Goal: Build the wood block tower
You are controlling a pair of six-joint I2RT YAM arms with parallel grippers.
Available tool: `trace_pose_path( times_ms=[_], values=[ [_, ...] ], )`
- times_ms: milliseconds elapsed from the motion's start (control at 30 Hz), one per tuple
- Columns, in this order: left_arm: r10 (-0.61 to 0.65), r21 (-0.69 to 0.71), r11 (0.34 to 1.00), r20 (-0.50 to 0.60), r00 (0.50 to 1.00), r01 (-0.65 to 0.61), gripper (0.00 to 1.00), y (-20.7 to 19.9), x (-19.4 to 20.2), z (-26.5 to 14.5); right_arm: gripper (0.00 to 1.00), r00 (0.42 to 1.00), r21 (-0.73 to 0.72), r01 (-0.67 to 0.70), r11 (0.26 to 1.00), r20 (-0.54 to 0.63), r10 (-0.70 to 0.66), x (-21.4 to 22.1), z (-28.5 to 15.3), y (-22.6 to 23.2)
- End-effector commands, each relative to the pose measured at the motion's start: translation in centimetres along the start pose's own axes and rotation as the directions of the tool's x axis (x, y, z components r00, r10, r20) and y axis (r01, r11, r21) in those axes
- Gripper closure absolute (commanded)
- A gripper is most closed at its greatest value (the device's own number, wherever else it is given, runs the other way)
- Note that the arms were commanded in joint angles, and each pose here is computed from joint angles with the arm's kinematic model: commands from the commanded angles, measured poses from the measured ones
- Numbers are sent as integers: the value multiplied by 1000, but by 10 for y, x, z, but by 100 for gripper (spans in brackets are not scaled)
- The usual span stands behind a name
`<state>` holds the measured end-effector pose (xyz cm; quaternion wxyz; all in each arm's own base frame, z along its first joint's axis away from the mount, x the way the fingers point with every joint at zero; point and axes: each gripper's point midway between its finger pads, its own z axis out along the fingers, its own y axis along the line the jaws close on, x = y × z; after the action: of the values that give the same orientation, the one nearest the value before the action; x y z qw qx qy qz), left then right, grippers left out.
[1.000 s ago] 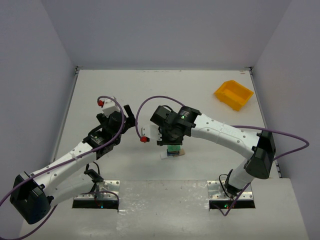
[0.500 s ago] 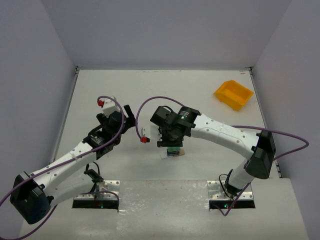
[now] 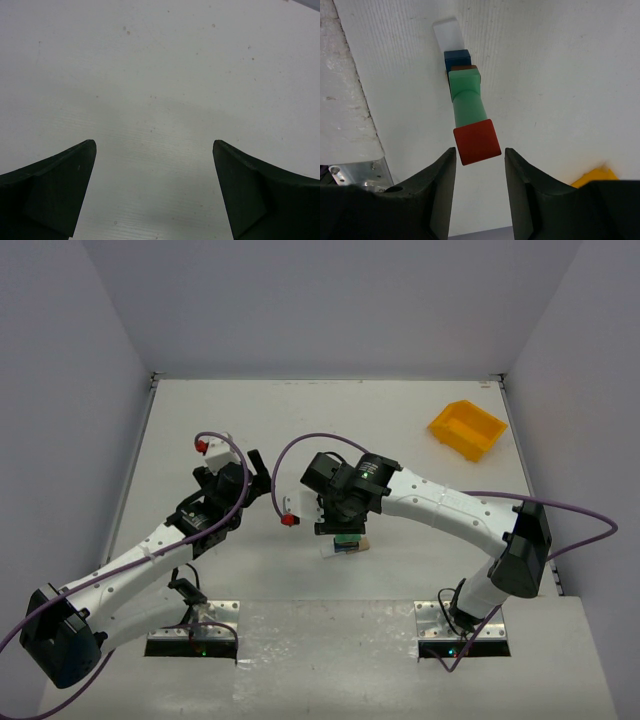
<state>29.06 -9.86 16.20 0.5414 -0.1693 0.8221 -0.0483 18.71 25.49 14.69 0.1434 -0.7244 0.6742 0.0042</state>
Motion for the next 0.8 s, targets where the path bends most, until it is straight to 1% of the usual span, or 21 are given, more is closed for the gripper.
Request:
trace_pose_path(
  times_ms=[0,133,500,600,700,733,767],
  values=[
    [-27,9,1000,39,999,27,0,-4,-11,1,57,999,24,-3,1000,42,2,-9,-7,-4],
    [-28,11,1000,38,999,27,0,-4,-11,0,60,999,24,-7,1000,44,6,-9,-8,-4],
    [-28,17,999,37,999,27,0,-5,-10,0,59,999,23,-7,1000,43,6,-10,-7,-4],
    [-28,18,999,36,999,28,0,-5,-10,1,51,999,25,-10,1000,45,9,-10,-7,-4],
    [-28,17,999,37,999,28,0,-5,-10,1,47,999,29,-9,1000,48,8,-10,-8,-5],
    [-28,20,999,36,999,27,0,-5,-10,0,43,999,32,-10,999,50,8,-10,-9,-5],
    [-29,19,999,37,999,29,0,-5,-10,0,34,999,37,-9,999,52,7,-11,-9,-6]
  ],
)
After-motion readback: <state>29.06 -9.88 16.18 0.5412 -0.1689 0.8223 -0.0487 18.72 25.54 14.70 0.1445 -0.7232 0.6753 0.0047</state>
